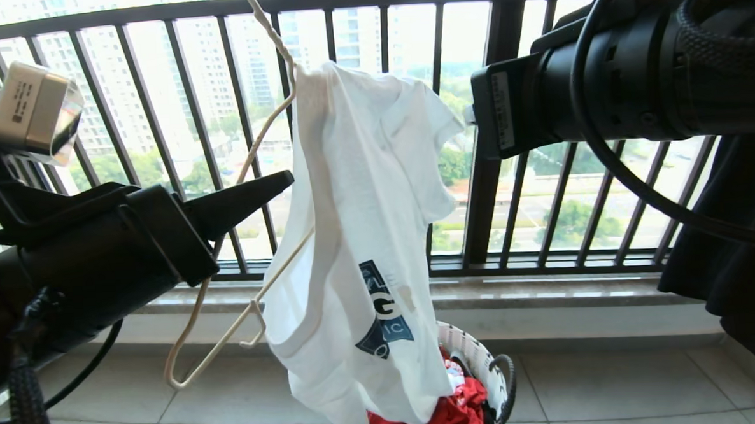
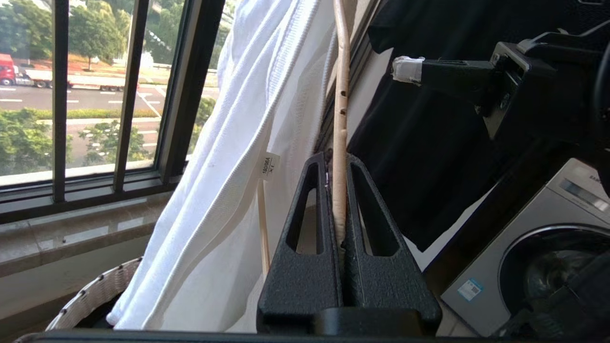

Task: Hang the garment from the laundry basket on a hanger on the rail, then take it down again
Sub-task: Hang the clothes on the clothes rack

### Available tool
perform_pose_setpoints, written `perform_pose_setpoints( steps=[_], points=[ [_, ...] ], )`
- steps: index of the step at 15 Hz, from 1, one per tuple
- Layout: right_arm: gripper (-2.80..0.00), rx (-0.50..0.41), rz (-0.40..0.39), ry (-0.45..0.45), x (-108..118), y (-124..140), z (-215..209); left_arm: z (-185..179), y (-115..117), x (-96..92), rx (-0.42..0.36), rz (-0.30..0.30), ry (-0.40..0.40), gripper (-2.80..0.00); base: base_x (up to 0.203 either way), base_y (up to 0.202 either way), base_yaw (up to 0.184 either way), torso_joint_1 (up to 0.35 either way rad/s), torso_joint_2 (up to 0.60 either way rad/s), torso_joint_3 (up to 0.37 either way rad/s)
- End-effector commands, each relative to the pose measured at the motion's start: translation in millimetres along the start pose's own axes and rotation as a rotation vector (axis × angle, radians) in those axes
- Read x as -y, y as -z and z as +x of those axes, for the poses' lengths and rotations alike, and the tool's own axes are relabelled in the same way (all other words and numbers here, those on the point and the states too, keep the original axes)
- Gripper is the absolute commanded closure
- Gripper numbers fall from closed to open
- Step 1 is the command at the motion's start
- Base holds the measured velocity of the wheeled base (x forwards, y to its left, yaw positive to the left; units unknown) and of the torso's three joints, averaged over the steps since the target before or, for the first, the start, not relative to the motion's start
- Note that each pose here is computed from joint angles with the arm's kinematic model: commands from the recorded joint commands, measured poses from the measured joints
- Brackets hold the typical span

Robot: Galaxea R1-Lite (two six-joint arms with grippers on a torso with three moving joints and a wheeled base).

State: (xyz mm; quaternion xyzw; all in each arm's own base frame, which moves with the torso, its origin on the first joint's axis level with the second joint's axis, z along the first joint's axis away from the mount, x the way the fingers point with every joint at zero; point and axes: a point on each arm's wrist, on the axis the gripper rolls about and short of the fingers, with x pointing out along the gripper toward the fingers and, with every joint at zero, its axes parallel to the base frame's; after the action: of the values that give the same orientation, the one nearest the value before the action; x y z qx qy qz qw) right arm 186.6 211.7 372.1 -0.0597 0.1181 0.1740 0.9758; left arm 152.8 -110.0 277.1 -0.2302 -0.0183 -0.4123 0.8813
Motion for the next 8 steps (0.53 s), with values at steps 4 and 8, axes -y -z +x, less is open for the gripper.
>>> perform_pose_setpoints(
  steps=[4,8],
  points=[
    [0.00,-0.010,-0.019,0.023,14,-4,-12,-18,-7,2.9,-0.038,-0.054,0.106,0.00,0.000,0.000,0.000,0.000,0.00,0.000],
    [0.00,-0.012,-0.024,0.012,23,-17,-28,-25,5,2.6,-0.188,-0.089,0.197,0.00,0.000,0.000,0.000,0.000,0.00,0.000]
  ],
)
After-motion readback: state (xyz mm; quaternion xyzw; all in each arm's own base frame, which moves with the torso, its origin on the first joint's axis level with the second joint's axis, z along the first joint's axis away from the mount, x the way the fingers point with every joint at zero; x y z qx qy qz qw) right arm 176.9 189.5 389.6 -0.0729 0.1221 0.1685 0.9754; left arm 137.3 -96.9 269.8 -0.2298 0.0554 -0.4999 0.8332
